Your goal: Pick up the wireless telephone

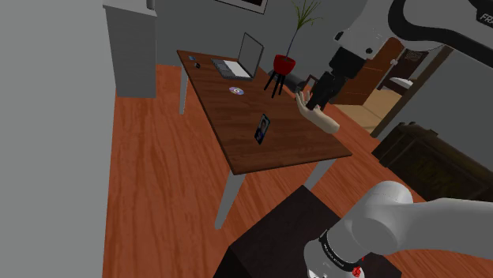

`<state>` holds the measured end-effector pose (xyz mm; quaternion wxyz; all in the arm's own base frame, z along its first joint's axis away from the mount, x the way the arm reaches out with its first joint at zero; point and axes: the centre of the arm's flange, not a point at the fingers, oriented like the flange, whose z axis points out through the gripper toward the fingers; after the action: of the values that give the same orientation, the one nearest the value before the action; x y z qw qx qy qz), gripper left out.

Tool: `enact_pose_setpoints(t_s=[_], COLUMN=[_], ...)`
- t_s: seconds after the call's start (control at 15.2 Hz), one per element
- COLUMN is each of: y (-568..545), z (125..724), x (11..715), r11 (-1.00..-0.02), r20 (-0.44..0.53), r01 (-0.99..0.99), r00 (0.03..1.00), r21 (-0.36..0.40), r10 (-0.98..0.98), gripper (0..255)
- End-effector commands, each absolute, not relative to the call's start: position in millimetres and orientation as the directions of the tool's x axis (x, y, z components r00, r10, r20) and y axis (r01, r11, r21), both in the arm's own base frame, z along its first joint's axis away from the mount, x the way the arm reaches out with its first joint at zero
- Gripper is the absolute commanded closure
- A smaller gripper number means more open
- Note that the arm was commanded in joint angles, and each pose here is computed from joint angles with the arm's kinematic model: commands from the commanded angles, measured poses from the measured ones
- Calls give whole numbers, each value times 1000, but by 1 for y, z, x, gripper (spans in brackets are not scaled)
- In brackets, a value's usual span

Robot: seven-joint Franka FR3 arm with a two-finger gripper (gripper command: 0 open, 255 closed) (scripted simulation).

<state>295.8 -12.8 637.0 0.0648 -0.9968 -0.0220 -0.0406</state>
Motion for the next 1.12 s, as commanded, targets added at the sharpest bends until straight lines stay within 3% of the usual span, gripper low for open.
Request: enact_pose_setpoints(t_s=[0.0, 0.53, 1.06], y=[-13, -72, -116], z=[637, 575, 516], x=[296, 357, 431], r11=[-991, -942, -815], r20=[84, 55, 12], r01=[49, 326, 579], r00=[996, 945, 815], r21=[-127, -74, -30], r10=[39, 323, 579], gripper=[0, 0, 0])
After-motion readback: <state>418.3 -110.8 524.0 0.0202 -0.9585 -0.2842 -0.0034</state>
